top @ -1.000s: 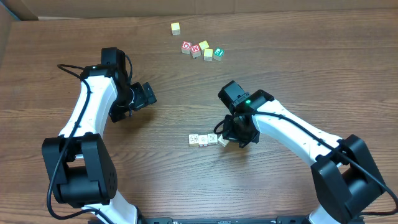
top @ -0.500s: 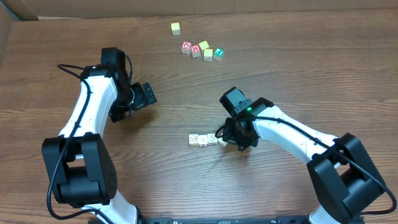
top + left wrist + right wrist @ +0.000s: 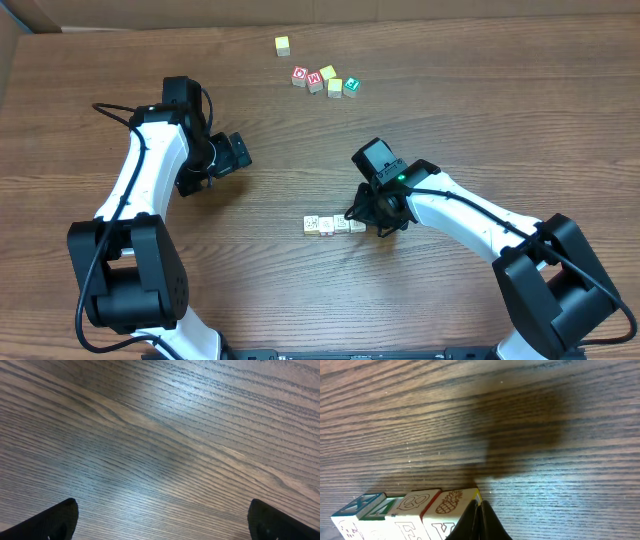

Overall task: Flip 4 blocks
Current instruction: 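Release the K block and push it against the row with the right gripper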

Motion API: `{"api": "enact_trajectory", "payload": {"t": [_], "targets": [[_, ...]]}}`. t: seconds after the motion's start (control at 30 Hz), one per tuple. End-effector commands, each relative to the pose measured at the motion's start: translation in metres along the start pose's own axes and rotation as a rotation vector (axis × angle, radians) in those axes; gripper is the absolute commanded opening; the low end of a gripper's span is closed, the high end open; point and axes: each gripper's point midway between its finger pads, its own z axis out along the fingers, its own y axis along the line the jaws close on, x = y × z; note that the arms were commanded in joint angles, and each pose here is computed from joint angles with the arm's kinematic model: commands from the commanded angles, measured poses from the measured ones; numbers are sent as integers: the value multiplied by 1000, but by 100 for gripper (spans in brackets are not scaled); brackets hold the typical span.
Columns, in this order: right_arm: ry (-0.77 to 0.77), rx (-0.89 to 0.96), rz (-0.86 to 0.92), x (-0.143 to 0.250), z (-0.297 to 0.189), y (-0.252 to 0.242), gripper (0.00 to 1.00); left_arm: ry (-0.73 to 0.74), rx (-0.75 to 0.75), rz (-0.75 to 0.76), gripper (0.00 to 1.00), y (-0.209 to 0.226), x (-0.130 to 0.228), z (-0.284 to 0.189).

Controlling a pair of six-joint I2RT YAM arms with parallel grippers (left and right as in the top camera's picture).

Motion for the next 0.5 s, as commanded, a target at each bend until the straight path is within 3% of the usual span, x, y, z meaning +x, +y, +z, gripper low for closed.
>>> {"api": "enact_trajectory", "payload": {"t": [0.0,0.47], "targets": [[0,-10,-13,1,-1,3,4,-33,17,17,100,-4,-4,-11],[124,50,54,31,-2,-11,6,-32,17,17,100,-4,-4,-11]]}}
